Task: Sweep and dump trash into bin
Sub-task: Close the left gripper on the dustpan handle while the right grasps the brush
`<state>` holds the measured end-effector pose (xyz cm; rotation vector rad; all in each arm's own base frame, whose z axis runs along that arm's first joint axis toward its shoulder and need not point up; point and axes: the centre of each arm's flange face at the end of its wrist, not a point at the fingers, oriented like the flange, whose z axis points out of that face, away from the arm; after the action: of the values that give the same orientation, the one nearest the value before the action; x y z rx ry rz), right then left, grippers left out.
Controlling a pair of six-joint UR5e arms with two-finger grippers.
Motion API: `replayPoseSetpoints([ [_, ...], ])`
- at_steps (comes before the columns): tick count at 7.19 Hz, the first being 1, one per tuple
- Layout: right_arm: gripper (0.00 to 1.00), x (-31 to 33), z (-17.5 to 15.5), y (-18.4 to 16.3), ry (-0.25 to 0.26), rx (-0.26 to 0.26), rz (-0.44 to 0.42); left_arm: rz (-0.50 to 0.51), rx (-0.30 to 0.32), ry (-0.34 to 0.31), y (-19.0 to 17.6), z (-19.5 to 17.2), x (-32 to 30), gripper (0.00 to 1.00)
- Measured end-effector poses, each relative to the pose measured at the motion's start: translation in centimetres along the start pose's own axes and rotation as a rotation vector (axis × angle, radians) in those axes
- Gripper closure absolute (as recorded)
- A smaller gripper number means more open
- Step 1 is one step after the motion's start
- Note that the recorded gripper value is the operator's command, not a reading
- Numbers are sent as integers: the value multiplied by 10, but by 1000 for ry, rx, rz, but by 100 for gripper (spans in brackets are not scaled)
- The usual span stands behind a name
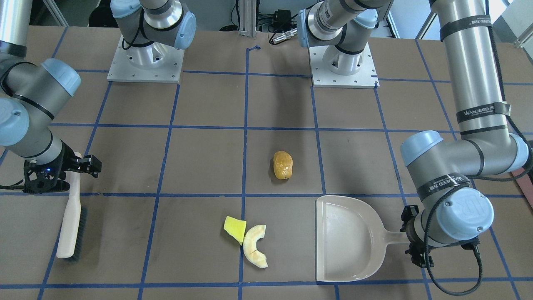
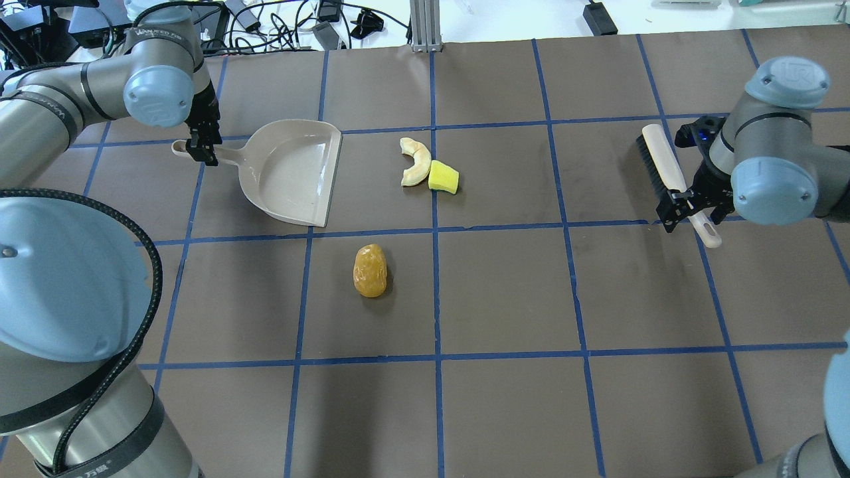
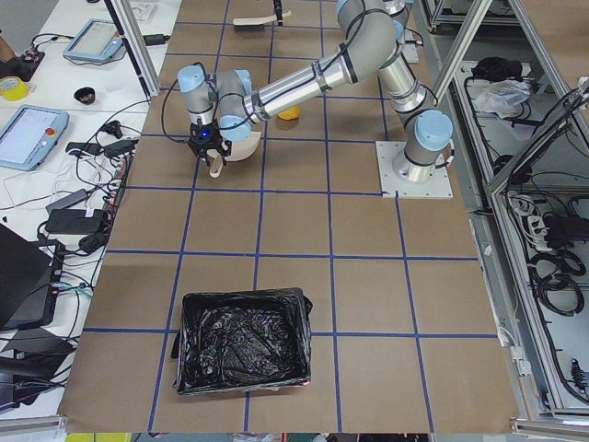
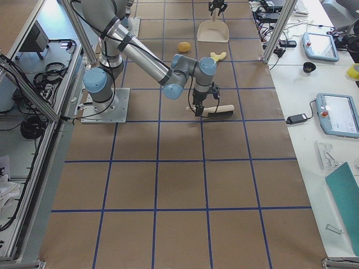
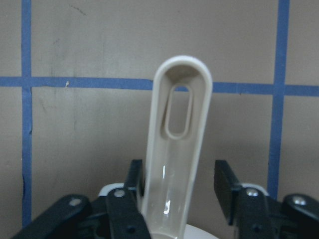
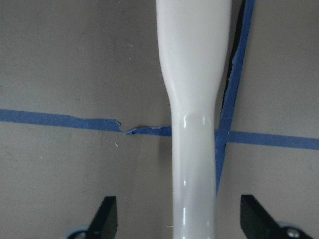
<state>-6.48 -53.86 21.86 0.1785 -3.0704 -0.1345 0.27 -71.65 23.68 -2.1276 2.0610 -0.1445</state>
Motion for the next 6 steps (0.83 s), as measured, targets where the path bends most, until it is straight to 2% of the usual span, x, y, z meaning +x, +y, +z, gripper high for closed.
replayPoseSetpoints([
  [1, 42, 0, 0, -1, 2, 4, 3, 8, -16, 4, 5, -2, -1, 100],
  [2, 51, 0, -1, 0, 3, 4, 7, 21, -27, 5, 7, -3, -2, 100],
  [3, 53, 0, -2, 2, 6, 0, 11, 36, -29, 5, 7, -3, -3, 100],
  [4, 61, 0, -6, 4, 8, -1, 13, 45, -28, 12, 6, -8, -4, 100],
  [6, 69, -1, -11, 5, 8, 5, 15, 51, -45, 51, 4, -30, -3, 100],
])
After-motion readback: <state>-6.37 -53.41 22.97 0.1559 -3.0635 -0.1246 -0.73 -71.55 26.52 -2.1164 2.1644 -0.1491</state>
